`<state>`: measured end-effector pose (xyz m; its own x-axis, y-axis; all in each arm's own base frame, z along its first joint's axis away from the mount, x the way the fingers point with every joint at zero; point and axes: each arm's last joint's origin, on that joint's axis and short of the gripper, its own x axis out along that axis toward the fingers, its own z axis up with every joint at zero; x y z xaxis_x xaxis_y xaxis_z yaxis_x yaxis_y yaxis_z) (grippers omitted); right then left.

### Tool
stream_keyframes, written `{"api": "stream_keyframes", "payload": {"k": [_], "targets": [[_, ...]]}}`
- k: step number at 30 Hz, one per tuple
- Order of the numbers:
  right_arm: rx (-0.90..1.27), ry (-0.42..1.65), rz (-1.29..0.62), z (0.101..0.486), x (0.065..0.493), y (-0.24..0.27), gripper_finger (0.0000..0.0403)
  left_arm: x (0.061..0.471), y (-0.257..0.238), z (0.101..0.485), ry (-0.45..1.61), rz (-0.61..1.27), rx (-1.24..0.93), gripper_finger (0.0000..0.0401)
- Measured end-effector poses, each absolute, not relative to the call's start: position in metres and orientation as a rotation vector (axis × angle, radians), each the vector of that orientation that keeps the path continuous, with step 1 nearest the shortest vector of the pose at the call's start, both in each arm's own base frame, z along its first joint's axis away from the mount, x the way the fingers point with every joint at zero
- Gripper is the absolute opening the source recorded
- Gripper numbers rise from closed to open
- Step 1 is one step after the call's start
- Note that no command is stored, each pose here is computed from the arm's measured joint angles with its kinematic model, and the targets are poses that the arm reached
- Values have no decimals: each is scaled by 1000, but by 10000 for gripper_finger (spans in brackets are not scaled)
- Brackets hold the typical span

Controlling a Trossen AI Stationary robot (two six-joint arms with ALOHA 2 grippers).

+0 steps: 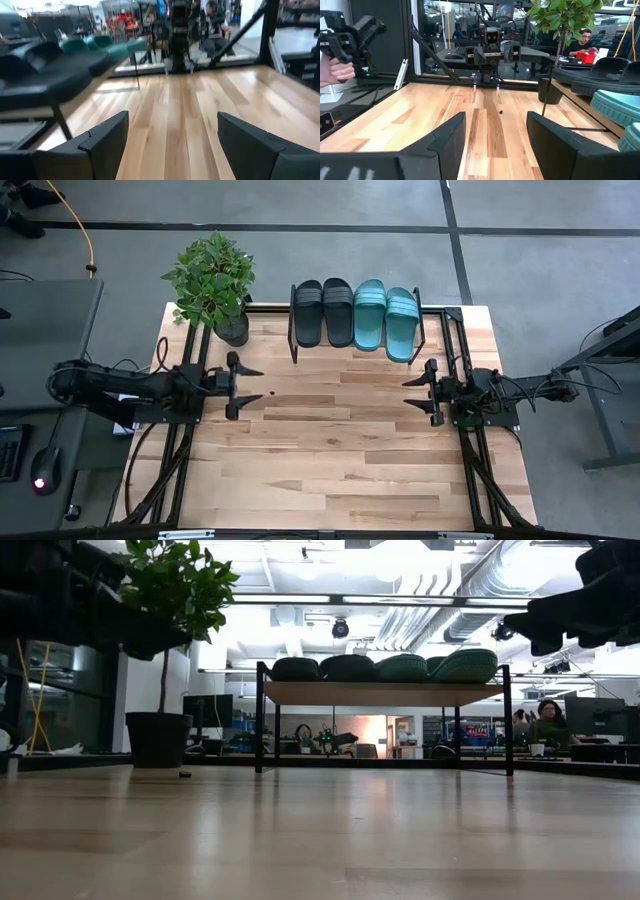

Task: Pick and place slides into the shelf
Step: Return to Home Position

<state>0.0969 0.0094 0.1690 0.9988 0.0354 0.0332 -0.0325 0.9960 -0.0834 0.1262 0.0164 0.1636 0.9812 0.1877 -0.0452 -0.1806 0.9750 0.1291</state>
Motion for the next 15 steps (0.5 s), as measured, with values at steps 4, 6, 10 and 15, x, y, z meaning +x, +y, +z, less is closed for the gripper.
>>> {"api": "stream_keyframes", "payload": {"k": [4,6,10,15], "targets": [[-83,-34,34,169,97,9,202,119,16,161,97,195,120,287],[-83,-34,34,169,97,9,202,116,16,162,85,197,119,287],[-83,-34,34,169,97,9,202,111,15,163,71,197,119,287],[-83,-34,34,169,97,9,202,106,14,159,110,195,123,287]]}}
